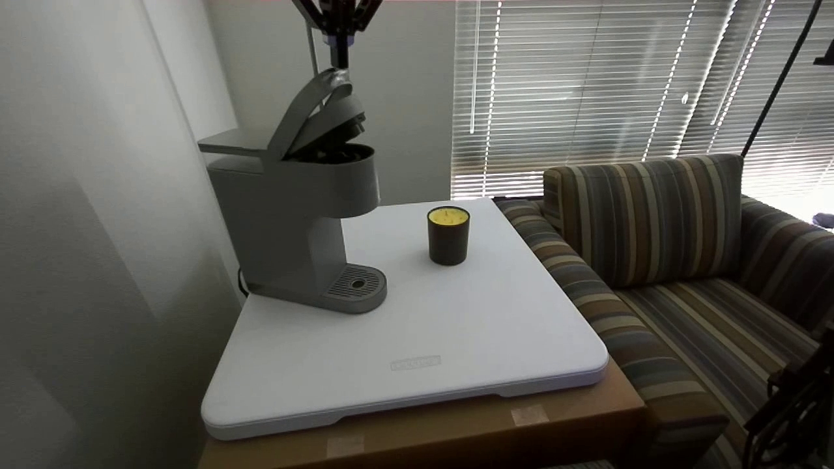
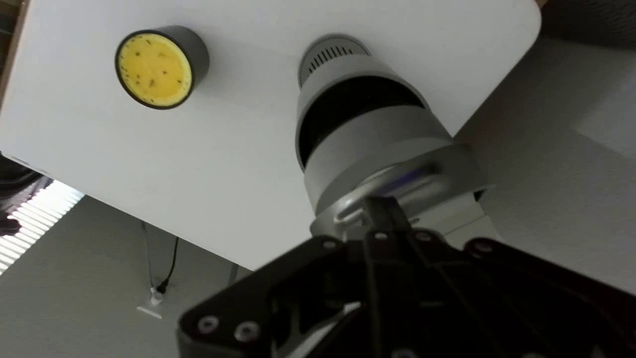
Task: Close the grey coffee maker
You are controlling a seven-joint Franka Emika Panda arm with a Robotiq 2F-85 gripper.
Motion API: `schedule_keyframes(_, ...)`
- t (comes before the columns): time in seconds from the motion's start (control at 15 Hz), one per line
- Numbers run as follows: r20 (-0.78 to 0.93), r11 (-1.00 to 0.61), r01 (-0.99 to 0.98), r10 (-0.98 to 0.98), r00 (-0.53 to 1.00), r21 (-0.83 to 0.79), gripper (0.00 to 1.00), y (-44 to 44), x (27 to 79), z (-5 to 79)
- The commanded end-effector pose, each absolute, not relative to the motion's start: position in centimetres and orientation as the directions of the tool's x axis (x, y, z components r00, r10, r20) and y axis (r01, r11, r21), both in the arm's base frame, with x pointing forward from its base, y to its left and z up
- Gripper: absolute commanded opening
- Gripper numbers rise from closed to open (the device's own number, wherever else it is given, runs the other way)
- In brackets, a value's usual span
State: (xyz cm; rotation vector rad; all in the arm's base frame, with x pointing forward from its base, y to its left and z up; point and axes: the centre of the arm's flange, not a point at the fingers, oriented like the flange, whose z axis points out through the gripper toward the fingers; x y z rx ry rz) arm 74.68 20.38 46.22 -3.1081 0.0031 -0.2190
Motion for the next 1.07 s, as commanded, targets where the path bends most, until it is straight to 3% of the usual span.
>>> schedule_keyframes(0.0, 0.076, -0.999, -0.004, -0.001, 0.997, 0.047, 0.0, 19.6, 74.7, 46.8)
schedule_keyframes(0.33, 0.049, -0.999, -0.014, -0.012, 0.999, 0.047, 0.0, 19.2, 74.3, 46.2)
schedule_keyframes(1.0, 0.227, -0.99, -0.127, -0.136, 0.964, -0.054, 0.0, 19.9, 75.6, 49.2)
